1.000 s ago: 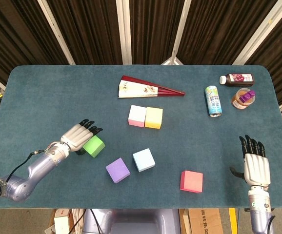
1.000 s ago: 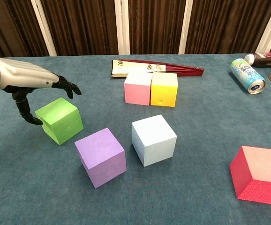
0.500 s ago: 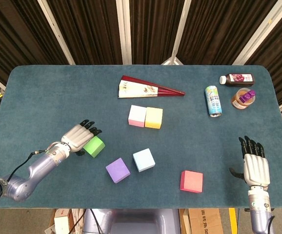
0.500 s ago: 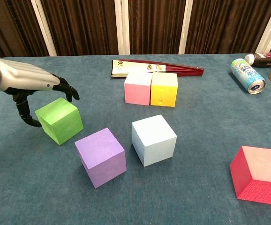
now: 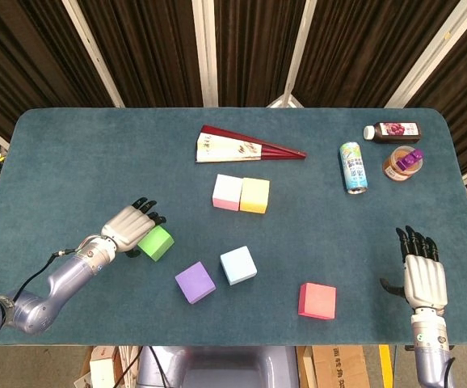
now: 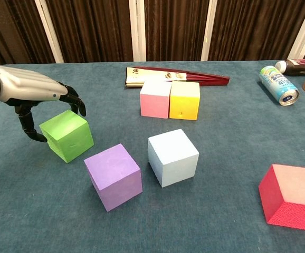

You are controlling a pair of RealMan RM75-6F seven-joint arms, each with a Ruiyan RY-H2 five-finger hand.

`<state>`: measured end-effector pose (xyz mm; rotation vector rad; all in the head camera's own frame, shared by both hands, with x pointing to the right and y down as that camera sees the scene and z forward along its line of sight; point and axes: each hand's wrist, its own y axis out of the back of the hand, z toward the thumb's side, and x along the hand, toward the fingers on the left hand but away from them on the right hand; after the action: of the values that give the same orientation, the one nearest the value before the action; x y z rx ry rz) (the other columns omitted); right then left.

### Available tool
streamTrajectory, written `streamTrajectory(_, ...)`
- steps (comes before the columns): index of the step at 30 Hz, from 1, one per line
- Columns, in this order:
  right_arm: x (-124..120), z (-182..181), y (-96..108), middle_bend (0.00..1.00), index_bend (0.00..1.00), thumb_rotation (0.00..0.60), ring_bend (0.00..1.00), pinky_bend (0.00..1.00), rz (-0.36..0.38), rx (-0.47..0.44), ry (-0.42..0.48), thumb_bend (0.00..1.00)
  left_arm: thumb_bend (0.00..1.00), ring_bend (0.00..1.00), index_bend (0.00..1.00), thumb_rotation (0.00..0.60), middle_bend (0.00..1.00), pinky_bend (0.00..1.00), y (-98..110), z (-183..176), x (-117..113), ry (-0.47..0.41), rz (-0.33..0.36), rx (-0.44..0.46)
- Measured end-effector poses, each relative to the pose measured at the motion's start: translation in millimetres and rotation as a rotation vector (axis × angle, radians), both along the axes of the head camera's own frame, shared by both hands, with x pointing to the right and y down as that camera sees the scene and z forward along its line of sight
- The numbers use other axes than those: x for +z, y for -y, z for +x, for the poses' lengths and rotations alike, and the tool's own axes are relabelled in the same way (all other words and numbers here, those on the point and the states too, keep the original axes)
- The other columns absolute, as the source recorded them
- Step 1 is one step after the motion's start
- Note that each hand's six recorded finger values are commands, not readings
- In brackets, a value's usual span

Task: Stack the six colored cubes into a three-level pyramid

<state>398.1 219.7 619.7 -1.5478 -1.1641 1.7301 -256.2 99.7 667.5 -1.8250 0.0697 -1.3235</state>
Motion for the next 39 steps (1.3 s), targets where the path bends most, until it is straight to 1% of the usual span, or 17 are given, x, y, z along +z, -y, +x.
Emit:
streamTrajectory(9, -1, 0, 0, 0.02, 0.02, 0.6, 0.0, 0.0, -0.002, 0.007, 0.007, 0.2, 0.34, 0.0, 0.24, 0.6, 0.26, 0.0, 0, -1, 1, 0.001, 0.004, -0.002)
streamTrajectory(15, 0, 0, -1, 0.02, 0.02, 0.6, 0.0, 0.0, -0.004, 0.008, 0.011, 0.2, 0.34, 0.0, 0.24, 0.6, 0.27, 0.0, -1, -2, 2, 0.006, 0.002, 0.0)
streamTrajectory(24, -1, 3, 1, 0.02, 0.02, 0.6, 0.0, 0.0, 0.004, 0.021, 0.01, 0.2, 0.39, 0.0, 0.3, 0.6, 0.33, 0.0, 4, -3, -4, 0.008, 0.02, -0.01)
streamTrajectory(31, -3, 6, 1, 0.02, 0.02, 0.6, 0.0, 0.0, 0.013, 0.03, 0.013, 0.2, 0.41, 0.0, 0.35, 0.6, 0.36, 0.0, 11, -6, -8, -0.007, 0.018, -0.056)
streamTrajectory(34, -3, 6, 1, 0.02, 0.02, 0.6, 0.0, 0.0, 0.011, 0.029, 0.012, 0.2, 0.41, 0.0, 0.35, 0.6, 0.35, 0.0, 14, -8, -9, -0.016, 0.013, -0.086)
streamTrajectory(39, -2, 6, 2, 0.02, 0.02, 0.6, 0.0, 0.0, 0.007, 0.03, 0.012, 0.2, 0.41, 0.0, 0.32, 0.6, 0.33, 0.0, 24, -13, -10, -0.027, -0.003, -0.162)
